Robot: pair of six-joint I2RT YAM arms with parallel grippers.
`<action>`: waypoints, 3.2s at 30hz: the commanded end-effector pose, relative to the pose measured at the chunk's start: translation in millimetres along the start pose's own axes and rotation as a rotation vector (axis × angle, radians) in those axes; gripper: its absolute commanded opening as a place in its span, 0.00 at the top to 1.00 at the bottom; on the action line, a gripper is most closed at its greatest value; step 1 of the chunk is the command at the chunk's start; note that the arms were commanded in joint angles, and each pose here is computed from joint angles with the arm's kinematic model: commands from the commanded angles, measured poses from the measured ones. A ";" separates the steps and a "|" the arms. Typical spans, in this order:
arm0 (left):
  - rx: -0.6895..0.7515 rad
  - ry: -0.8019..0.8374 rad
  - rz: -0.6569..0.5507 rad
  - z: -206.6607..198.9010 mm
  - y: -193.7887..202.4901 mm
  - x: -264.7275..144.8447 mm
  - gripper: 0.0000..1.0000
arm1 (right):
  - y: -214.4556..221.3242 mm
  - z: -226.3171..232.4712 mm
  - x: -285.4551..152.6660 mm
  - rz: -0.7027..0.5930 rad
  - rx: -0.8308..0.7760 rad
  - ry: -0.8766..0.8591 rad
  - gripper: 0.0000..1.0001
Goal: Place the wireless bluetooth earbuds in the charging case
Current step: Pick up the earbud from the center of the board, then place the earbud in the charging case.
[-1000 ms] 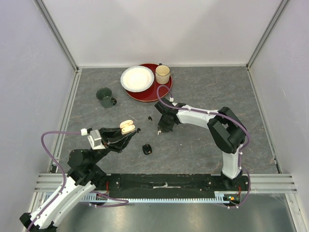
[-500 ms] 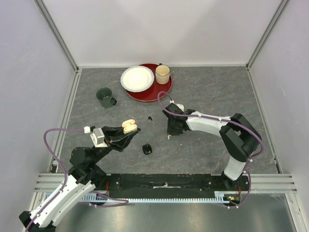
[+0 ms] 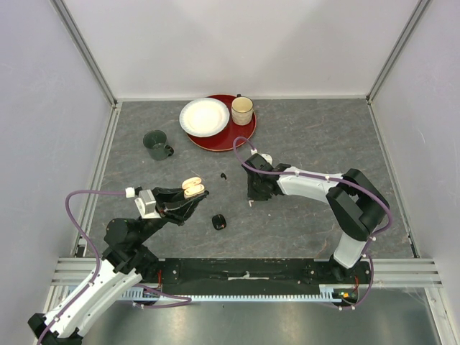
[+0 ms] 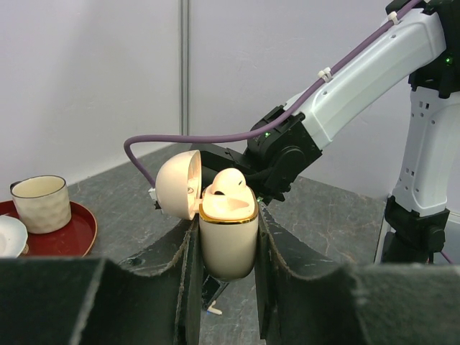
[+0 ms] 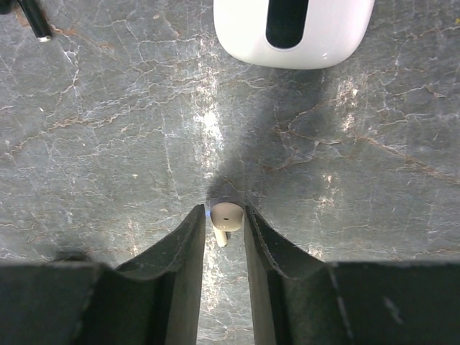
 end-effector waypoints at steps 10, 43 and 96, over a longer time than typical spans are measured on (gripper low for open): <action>0.020 -0.003 -0.069 2.0 -23.5 2.7 0.98 | -4.6 6.0 -0.8 -0.036 0.114 -0.005 0.60; 0.015 -0.013 -0.072 2.9 -22.9 0.8 0.98 | 2.0 -6.2 5.7 -0.104 0.114 0.182 0.65; -0.017 -0.017 -0.074 5.2 -15.4 12.1 0.98 | -78.7 90.6 -270.3 -0.785 0.350 -0.907 1.00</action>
Point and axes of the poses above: each gripper's point midway between its finger pads, its own x axis out along the fingers, its own z axis along the line the jaws close on, y = z × x, the point moved 1 cm from there along -x, back along the fingers, and after that the axes turned 15 degrees about x, right-handed, at the moved point
